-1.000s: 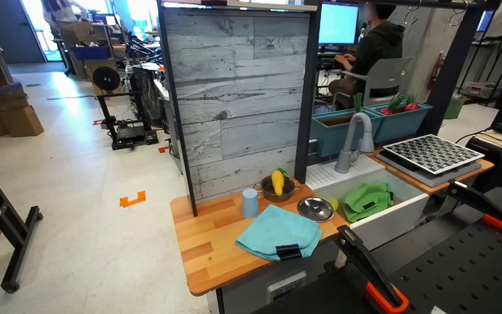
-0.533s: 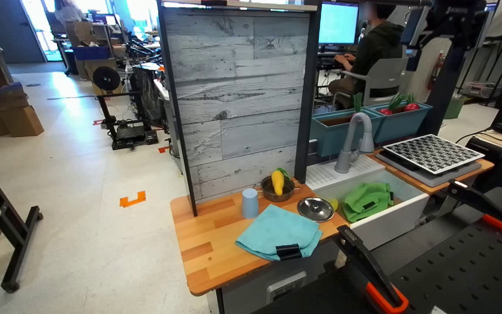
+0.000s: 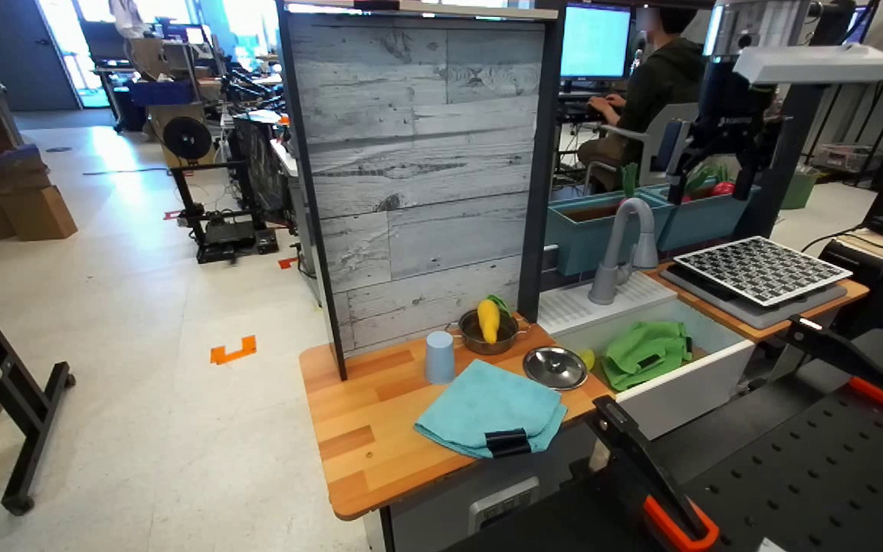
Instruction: Move the tap nozzle to the left
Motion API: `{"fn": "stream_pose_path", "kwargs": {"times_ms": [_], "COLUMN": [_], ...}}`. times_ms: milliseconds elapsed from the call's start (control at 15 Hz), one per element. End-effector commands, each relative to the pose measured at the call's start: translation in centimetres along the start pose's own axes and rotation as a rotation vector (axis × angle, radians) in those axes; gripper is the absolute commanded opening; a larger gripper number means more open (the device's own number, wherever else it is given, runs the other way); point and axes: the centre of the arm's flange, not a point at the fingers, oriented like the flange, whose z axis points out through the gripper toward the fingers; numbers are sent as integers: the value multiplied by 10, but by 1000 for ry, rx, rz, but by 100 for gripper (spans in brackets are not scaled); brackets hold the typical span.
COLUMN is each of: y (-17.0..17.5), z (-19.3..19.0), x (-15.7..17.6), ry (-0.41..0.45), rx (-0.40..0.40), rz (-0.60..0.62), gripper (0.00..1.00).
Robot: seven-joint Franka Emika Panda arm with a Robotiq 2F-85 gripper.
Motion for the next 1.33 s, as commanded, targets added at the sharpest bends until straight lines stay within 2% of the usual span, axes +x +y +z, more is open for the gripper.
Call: {"fn": "stream_pose_path", "kwargs": {"times_ms": [0,533,600,667,1267], "y": [0,-3,-4,-5,-16], "z": [22,53,56,57,64], "x": [34,70,72,74,82], "ry": [0,-19,-19,-18,-33], "rx": [13,12,8,7,10], "rz": [30,38,38,37,23], "gripper": [100,100,75,74,5]}}
